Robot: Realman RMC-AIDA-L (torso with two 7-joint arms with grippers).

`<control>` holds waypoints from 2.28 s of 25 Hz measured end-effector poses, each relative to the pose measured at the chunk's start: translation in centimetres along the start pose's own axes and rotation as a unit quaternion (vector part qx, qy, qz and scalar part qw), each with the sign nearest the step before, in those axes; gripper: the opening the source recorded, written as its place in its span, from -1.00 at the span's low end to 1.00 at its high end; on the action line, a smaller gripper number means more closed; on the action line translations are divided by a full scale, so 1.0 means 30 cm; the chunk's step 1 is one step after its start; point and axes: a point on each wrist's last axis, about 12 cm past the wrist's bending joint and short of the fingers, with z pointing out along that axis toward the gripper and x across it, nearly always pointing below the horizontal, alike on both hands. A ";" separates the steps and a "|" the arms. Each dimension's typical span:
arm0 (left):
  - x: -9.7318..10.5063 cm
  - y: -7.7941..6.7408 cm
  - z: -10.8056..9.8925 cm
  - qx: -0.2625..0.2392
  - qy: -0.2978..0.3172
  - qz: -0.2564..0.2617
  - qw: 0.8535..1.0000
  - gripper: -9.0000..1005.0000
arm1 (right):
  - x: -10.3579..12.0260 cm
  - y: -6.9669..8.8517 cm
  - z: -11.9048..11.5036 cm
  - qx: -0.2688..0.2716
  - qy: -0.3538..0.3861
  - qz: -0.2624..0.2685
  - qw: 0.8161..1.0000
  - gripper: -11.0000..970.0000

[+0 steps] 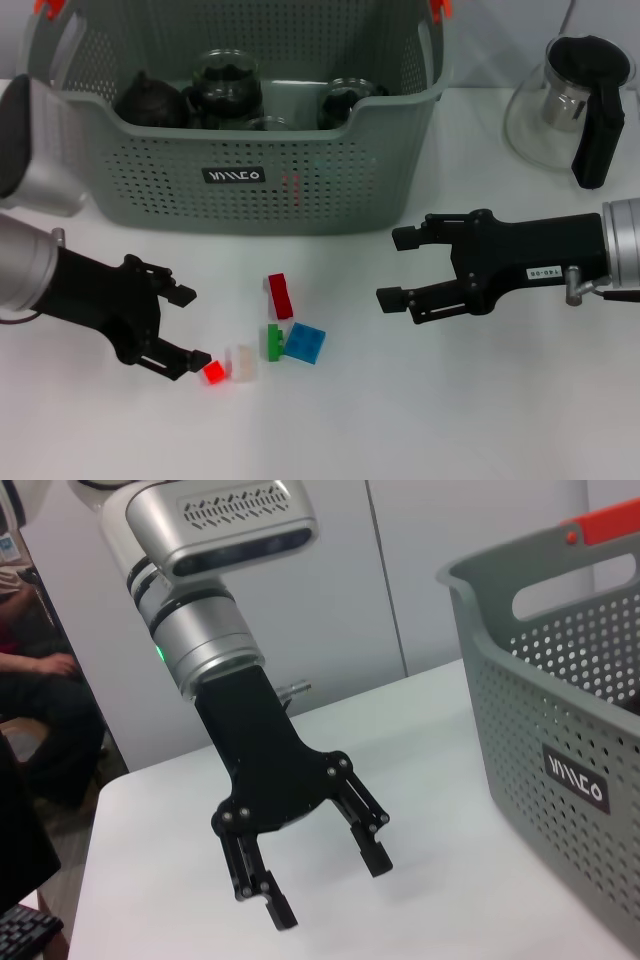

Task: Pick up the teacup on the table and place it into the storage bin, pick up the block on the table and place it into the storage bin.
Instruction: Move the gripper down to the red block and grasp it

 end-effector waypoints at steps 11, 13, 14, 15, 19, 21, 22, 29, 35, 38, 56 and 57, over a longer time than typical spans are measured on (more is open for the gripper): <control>-0.103 -0.049 0.062 0.013 0.086 -0.040 0.995 0.68 | -0.011 -0.013 0.015 0.009 0.001 -0.001 1.000 0.91; -0.113 -0.057 0.075 0.014 0.097 -0.036 0.995 0.67 | -0.012 -0.014 0.015 0.010 0.001 -0.001 1.000 0.91; -0.117 -0.059 0.080 0.013 0.101 -0.033 0.994 0.67 | -0.012 -0.014 0.015 0.011 0.001 -0.001 1.000 0.91; -0.120 -0.060 0.087 0.011 0.106 -0.031 0.994 0.67 | -0.013 -0.015 0.016 0.012 0.001 -0.001 1.000 0.91; -0.126 -0.058 0.113 -0.005 0.113 -0.025 0.993 0.66 | -0.015 -0.018 0.016 0.015 -0.001 -0.001 1.000 0.91; -0.125 -0.054 0.124 -0.013 0.117 -0.025 0.993 0.66 | -0.016 -0.019 0.014 0.016 -0.002 -0.001 1.000 0.91; -0.123 -0.054 0.129 -0.015 0.119 -0.025 0.992 0.65 | -0.016 -0.020 0.013 0.017 -0.004 0.000 1.000 0.91; -0.124 -0.059 0.158 -0.023 0.130 -0.015 0.991 0.64 | -0.017 -0.023 0.009 0.022 -0.009 0.000 1.000 0.91; -0.122 -0.064 0.181 -0.025 0.138 -0.009 0.990 0.63 | -0.011 -0.019 0.015 0.019 -0.006 -0.002 1.000 0.91; -0.119 -0.065 0.186 -0.023 0.141 -0.010 0.990 0.62 | -0.010 -0.018 0.016 0.018 -0.005 -0.002 1.000 0.91; -0.124 -0.064 0.188 -0.022 0.147 -0.012 0.989 0.17 | -0.010 -0.026 0.015 0.030 -0.006 -0.006 1.000 0.91; -0.124 -0.064 0.188 -0.022 0.147 -0.012 0.989 0.17 | -0.010 -0.027 0.014 0.030 -0.007 -0.007 0.999 0.91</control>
